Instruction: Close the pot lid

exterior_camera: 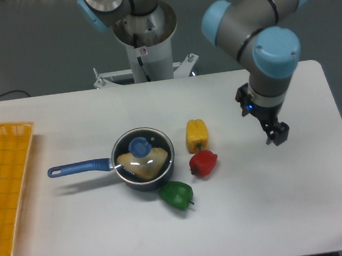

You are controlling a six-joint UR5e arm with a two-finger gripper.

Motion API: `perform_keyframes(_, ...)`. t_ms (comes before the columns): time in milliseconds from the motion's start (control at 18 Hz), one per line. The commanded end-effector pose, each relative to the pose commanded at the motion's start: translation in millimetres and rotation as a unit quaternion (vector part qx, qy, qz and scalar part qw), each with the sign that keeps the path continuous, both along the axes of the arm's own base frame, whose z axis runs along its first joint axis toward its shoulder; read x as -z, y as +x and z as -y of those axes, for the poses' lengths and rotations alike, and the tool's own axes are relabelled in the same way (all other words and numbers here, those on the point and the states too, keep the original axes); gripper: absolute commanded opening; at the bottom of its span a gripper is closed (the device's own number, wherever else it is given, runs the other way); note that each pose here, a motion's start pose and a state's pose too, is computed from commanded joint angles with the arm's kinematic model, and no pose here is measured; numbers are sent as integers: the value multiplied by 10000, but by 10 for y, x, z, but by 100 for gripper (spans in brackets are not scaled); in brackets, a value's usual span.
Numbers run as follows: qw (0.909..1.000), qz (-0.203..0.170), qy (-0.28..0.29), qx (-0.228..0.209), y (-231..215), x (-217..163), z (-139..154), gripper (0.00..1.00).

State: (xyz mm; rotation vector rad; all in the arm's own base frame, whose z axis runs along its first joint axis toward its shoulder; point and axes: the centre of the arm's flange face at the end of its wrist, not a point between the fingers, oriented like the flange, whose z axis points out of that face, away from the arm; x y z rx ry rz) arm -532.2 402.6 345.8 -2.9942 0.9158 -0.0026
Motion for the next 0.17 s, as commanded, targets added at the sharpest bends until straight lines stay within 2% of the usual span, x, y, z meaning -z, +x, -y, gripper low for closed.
perform_keyframes(167,10000,27,22,-8,-13,29,-2,100)
